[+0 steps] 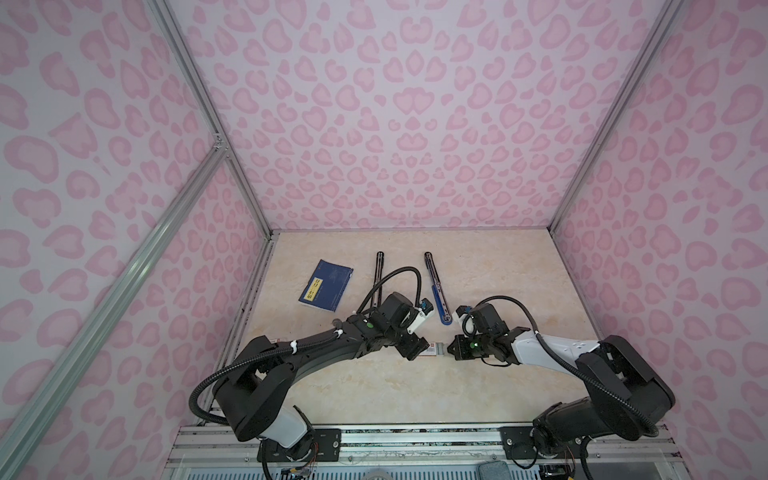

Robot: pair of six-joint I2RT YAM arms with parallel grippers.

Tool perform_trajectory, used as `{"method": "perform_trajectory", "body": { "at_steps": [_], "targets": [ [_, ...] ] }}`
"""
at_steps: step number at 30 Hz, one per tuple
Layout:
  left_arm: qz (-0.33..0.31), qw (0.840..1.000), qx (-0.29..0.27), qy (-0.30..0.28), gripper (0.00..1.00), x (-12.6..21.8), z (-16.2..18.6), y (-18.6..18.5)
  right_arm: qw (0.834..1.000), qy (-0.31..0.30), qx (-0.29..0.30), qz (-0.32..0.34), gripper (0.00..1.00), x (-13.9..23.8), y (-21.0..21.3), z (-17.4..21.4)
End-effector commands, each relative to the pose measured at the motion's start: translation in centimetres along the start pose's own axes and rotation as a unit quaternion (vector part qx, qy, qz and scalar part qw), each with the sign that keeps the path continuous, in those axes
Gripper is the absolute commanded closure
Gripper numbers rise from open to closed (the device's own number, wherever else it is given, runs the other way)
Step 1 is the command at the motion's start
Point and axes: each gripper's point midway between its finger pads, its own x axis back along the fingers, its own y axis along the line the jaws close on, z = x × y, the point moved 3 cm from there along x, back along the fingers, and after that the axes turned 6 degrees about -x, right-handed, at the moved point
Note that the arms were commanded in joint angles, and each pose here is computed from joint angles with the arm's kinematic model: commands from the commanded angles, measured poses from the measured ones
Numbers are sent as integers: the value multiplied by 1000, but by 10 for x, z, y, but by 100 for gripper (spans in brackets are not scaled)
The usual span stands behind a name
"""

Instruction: Load the staples into the stapler

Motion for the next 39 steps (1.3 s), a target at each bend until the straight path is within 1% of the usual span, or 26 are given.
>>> {"method": "perform_trajectory", "body": {
  "at_steps": [1,6,11,15,21,25,29,33,39],
  "targets": [
    [11,992,-128,6,24,-11,2,0,999,31,-12,23,100,-2,-12,17],
    [47,982,-180,23,26,-30,15,-6,999,33,-16,24,100,-2,-14,19],
    [70,977,-197,31,27,-42,13,-8,999,30,-20,25,100,-2,-14,19],
    [87,973,-208,48,28,-50,18,-9,999,30,-23,25,100,-2,-14,18],
    [120,969,-208,64,32,-54,25,-15,999,32,-23,27,100,-4,-14,16],
    [134,967,-201,81,35,-59,35,-18,999,32,-24,28,100,-5,-15,17],
    [125,970,-193,78,38,-61,36,-17,999,32,-24,30,100,-5,-16,17],
    [124,970,-187,89,48,-63,37,-15,999,32,-26,34,100,-4,-17,17],
    [119,970,-187,100,51,-62,41,-13,998,24,-37,52,100,3,-24,16]
  ]
}}
